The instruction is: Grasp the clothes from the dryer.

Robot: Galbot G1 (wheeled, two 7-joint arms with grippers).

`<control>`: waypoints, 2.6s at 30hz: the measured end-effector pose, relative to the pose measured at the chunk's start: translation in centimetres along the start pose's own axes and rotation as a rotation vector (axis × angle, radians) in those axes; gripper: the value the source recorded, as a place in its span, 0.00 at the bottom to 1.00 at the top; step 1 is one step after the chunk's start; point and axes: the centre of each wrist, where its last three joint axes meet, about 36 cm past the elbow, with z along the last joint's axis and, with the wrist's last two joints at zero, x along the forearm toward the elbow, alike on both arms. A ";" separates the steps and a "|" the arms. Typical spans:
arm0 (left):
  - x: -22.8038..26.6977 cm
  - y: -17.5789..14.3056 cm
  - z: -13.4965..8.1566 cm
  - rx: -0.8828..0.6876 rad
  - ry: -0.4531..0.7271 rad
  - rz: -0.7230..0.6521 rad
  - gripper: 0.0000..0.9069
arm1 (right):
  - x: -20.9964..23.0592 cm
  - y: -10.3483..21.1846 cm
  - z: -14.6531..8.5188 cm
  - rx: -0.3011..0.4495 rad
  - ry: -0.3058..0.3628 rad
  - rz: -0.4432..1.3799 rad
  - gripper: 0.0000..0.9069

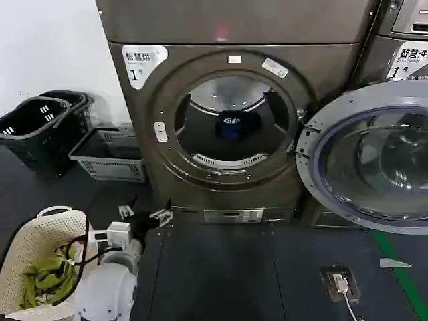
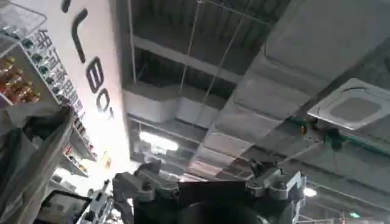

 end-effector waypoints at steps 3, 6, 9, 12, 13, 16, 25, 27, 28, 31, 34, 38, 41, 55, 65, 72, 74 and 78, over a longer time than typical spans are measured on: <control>0.0 0.0 0.0 0.001 0.000 0.001 1.00 | 0.1 0.1 0.3 -0.005 -0.006 0.000 1.00; 0.0 -0.1 0.0 0.002 -0.002 0.003 1.00 | 0.1 0.3 0.6 -0.011 -0.009 0.001 1.00; 0.0 0.0 0.0 0.000 0.000 0.003 1.00 | 0.0 0.4 0.7 -0.014 -0.014 0.003 1.00; 0.1 0.0 0.1 0.000 0.005 0.003 1.00 | 0.0 0.4 0.8 -0.017 -0.016 0.008 1.00; 0.1 0.0 0.2 0.000 0.005 0.003 1.00 | 0.0 0.4 0.8 -0.018 -0.016 0.008 1.00; 0.1 -0.1 0.1 0.001 0.004 0.006 1.00 | 0.0 0.5 1.0 -0.019 -0.013 0.013 1.00; -0.1 -0.3 0.0 0.002 -0.002 0.021 1.00 | 0.1 0.6 1.1 -0.022 -0.013 0.017 1.00; -0.1 -0.3 0.0 0.002 -0.001 0.022 1.00 | 0.1 0.6 1.1 -0.024 -0.013 0.019 1.00; -0.1 -0.3 0.0 0.002 0.000 0.023 1.00 | 0.1 0.7 1.1 -0.025 -0.014 0.019 1.00; -0.2 -0.3 0.0 0.003 0.000 0.023 1.00 | 0.1 0.7 1.1 -0.024 -0.014 0.018 1.00; -0.2 -0.3 0.1 0.005 0.001 0.025 1.00 | 0.1 0.8 1.2 -0.024 -0.011 0.017 1.00; -0.2 -0.4 0.1 0.007 0.001 0.030 1.00 | -0.1 1.1 1.4 -0.026 -0.007 0.012 1.00; -0.1 -0.4 0.0 0.010 0.000 0.031 1.00 | -0.1 1.3 1.4 -0.027 -0.006 0.009 1.00; 0.2 -0.1 -0.2 0.030 -0.011 0.040 1.00 | -0.1 1.5 1.7 -0.017 -0.001 0.004 1.00; 0.2 -0.1 -0.2 0.047 -0.013 0.050 1.00 | 0.0 1.4 2.0 -0.012 0.005 0.005 1.00; 0.3 0.0 -0.2 0.052 -0.012 0.056 1.00 | 0.1 1.4 2.1 -0.010 0.007 0.009 1.00; 0.3 0.0 -0.2 0.054 -0.011 0.056 1.00 | 0.1 1.3 2.2 -0.008 0.004 0.013 1.00; 0.3 -0.1 -0.2 0.054 -0.011 0.057 1.00 | 0.1 0.9 2.4 0.000 0.000 0.023 1.00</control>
